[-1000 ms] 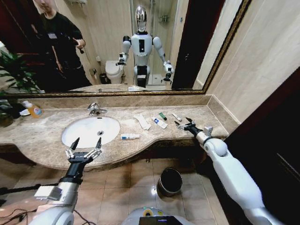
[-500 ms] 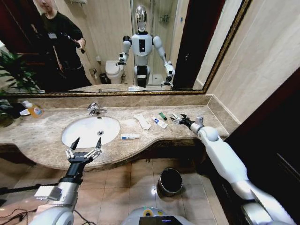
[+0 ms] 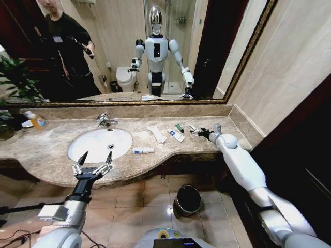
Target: Pick up the trash from the sink and place it in the trash bin.
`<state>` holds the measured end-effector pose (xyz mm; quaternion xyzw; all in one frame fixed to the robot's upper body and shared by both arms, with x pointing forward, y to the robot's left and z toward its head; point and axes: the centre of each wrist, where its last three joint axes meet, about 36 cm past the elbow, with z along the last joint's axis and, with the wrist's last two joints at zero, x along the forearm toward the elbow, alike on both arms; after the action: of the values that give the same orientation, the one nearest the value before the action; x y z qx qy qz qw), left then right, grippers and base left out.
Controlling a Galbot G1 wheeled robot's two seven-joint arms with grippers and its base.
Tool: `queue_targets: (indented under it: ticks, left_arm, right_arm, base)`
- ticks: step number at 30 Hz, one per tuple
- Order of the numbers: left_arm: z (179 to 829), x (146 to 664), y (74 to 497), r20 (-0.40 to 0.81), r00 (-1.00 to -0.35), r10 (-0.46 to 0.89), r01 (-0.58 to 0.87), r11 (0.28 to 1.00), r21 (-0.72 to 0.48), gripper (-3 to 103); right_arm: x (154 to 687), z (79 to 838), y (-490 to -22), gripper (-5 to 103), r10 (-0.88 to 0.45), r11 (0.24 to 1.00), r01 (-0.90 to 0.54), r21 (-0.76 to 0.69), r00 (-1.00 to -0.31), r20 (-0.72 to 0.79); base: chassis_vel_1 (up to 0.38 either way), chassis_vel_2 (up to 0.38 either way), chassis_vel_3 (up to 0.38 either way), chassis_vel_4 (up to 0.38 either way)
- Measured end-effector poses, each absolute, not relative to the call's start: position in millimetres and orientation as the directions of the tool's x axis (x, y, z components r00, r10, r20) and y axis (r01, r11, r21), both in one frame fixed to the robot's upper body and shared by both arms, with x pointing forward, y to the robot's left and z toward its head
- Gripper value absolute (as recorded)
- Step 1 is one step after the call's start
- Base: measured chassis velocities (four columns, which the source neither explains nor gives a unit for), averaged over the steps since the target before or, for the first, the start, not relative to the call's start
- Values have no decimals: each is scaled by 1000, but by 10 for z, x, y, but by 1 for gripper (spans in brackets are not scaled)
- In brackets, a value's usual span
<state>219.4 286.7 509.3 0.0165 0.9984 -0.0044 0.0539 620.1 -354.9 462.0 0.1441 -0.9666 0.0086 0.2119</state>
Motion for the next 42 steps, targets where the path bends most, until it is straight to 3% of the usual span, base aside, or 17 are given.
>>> queue_targets:
  ticks: [6,9,12,14,21,33,42]
  left_arm:
    - [5092,2194,2867,-108,-994,32,33,999,-7,100]
    - [5092,2194,2867,-108,-994,33,33,999,-7,100]
    - [5093,2194,2867,-108,-994,32,33,999,-7,100]
    - [5092,2194,2867,-108,-994,32,33,999,-7,100]
    - [5092,2194,2867,-108,-994,32,33,999,-7,100]
    - [5092,2194,2867,-108,-994,32,33,999,-7,100]
    - [5092,2194,2867,-108,-994,33,34,999,-7,100]
  right_arm:
    - [6208,4584,-3555,77,-254,964,-261,43,-871,419]
    - [6211,4564,-3563,71,-247,967,-252,44,-872,423]
    - [6208,4548,-3571,55,-240,968,-247,40,-873,425]
    - [6204,4543,-3574,55,-237,969,-245,37,-874,425]
    - [6108,4512,-3583,23,-225,971,-240,17,-883,412]
    - [5839,4722,-3592,4,-180,981,-192,-7,-929,325]
    - [4761,5046,-3691,0,-199,976,-214,-31,-944,265]
  base:
    - [0,0,0,0]
    - [0,0,0,0]
    - [0,0,0,0]
    - [0,0,0,0]
    - [0,0,0,0]
    - [0,0,0,0]
    - [0,0,0,0]
